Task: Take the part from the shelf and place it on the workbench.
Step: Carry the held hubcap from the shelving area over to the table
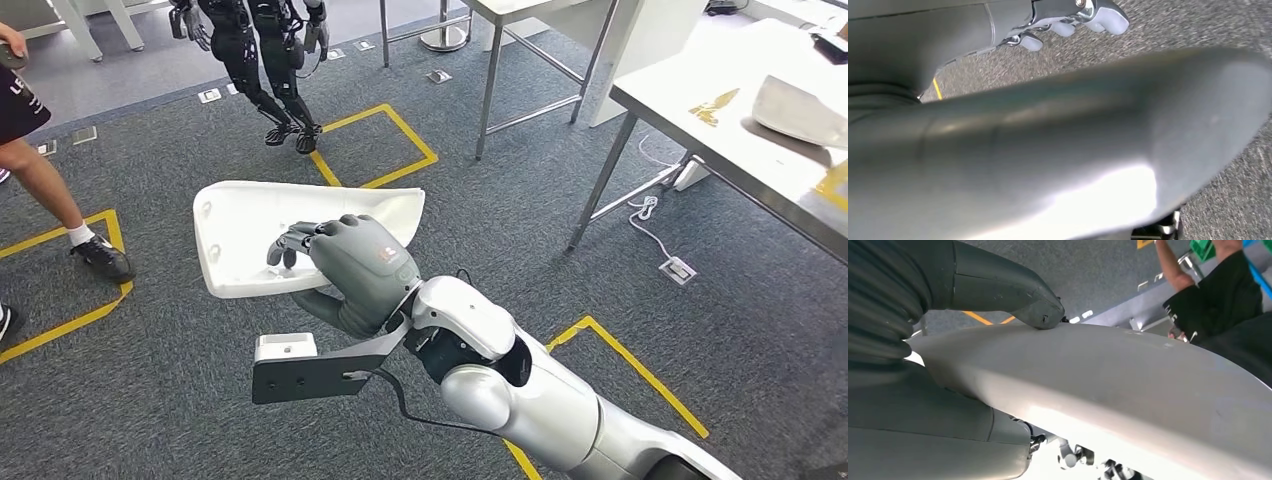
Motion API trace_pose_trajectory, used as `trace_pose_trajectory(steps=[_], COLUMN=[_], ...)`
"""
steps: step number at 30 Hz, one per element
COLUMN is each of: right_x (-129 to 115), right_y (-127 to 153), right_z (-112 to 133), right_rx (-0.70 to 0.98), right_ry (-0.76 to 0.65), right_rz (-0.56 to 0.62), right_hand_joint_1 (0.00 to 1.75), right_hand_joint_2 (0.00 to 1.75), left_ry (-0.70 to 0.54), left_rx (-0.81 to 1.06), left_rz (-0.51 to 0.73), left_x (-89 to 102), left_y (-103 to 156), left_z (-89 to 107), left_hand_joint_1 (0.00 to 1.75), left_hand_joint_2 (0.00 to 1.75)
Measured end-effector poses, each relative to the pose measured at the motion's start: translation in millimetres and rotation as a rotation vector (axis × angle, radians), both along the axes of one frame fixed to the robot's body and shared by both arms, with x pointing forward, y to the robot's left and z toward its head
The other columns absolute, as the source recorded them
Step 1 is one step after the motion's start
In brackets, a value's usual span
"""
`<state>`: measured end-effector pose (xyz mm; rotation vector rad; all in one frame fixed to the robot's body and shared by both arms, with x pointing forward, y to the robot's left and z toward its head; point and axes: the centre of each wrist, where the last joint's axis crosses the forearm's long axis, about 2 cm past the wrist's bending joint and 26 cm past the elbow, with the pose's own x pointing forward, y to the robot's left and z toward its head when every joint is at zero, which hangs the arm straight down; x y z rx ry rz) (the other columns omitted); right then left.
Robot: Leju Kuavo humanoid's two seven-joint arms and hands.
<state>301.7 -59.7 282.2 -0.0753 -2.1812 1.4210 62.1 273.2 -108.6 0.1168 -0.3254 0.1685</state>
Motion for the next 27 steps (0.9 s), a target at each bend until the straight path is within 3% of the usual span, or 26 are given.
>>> trace_pose_trajectory(steps=[27], right_x=[-3.3], right_y=[-3.0], right_z=[-13.7], right_rx=[-0.005], right_ry=[0.039], right_rz=[-0.015], right_hand_joint_1=[1.75], right_hand_joint_2=[1.75], left_ry=[0.045], left_rx=[-0.005], left_rz=[0.017], left_x=[0.6], left_y=[3.5], left_z=[0.0], left_hand_joint_1=[0.00], left_hand_joint_2=[0.00])
